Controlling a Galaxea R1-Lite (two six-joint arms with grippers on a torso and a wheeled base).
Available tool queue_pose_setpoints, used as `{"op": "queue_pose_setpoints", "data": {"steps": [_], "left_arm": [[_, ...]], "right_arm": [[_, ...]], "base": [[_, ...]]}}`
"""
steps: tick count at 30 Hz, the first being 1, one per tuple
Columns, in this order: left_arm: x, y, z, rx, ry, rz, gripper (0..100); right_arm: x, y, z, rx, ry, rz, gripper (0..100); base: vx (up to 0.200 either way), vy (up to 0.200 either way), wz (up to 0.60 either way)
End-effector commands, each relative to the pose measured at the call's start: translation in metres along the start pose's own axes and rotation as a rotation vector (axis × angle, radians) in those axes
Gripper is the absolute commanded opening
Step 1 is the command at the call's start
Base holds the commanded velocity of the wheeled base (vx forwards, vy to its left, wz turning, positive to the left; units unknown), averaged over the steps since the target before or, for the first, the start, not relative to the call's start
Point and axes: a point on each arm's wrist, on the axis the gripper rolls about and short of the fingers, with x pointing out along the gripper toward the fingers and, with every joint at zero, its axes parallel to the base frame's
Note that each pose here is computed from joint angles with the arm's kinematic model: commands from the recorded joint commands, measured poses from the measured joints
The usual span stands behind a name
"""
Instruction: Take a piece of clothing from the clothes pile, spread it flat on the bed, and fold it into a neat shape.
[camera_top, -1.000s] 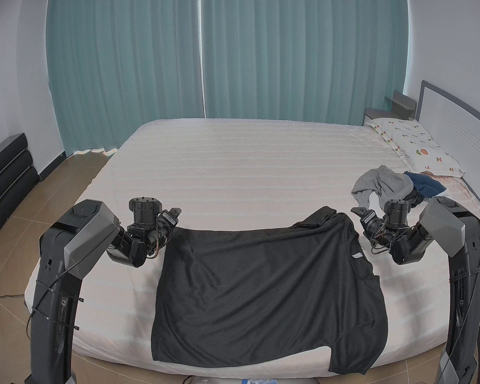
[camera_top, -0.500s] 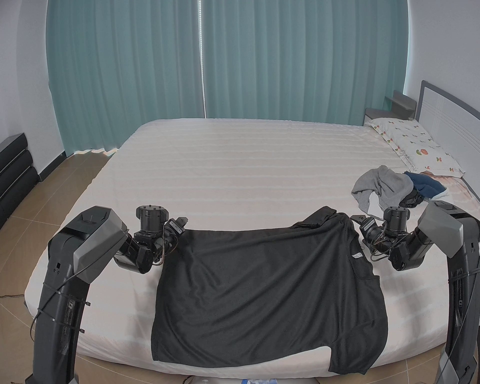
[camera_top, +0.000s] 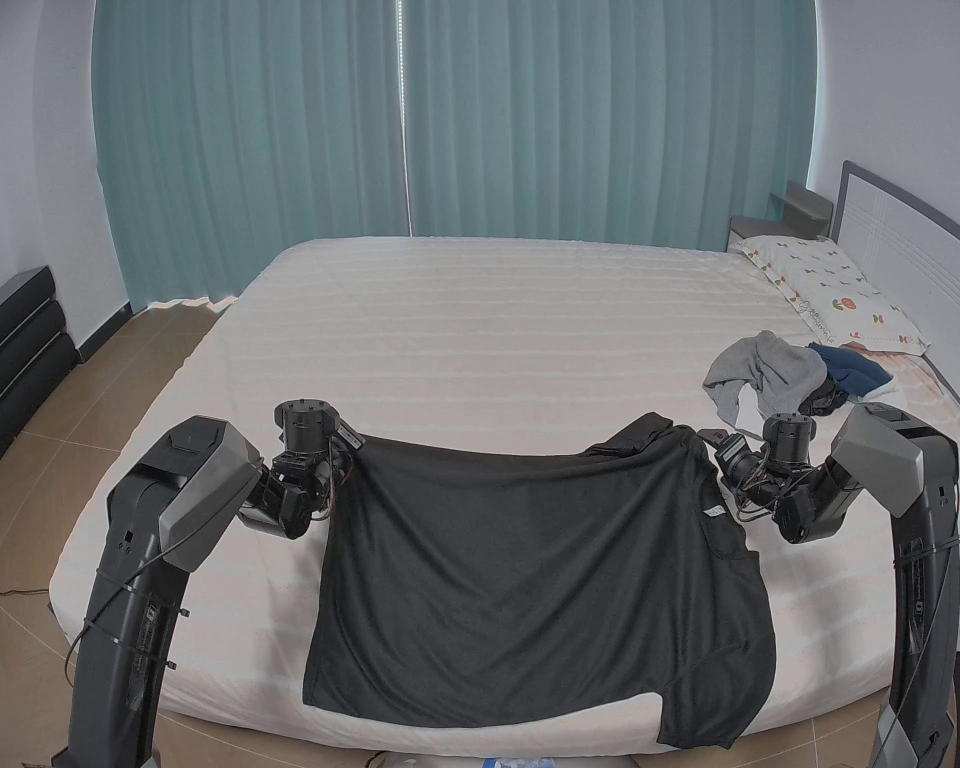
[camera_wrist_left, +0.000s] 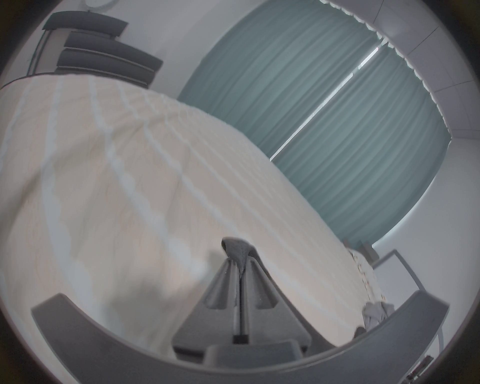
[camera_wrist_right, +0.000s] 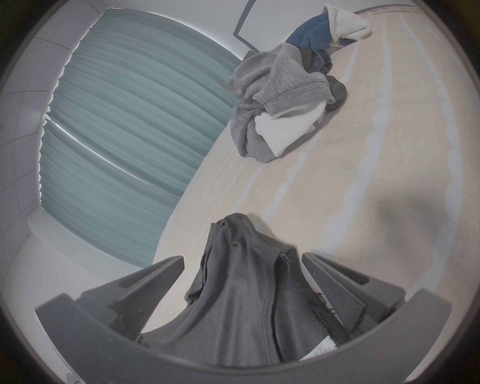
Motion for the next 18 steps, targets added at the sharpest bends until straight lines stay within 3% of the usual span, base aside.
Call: {"op": "queue_pose_setpoints", "data": {"steps": [1, 7, 18], "left_arm": [[0.016, 0.006, 0.003, -0.022, -0.091, 0.011, 0], [0.02, 0.001, 0.02, -0.068, -0.152, -0.018, 0], [0.026, 0.012, 0.019, -0.065, -0.151, 0.004, 0]], "right_arm": [[0.0, 0.001, 0.001, -0.003, -0.02, 0.016, 100], [0.0, 0.002, 0.001, -0.004, -0.027, 0.022, 100], [0.006, -0.005, 0.0, -0.013, -0.054, 0.029, 100]], "base": [[0.0, 0.0, 0.0], [0.0, 0.0, 0.0], [0.0, 0.0, 0.0]]}}
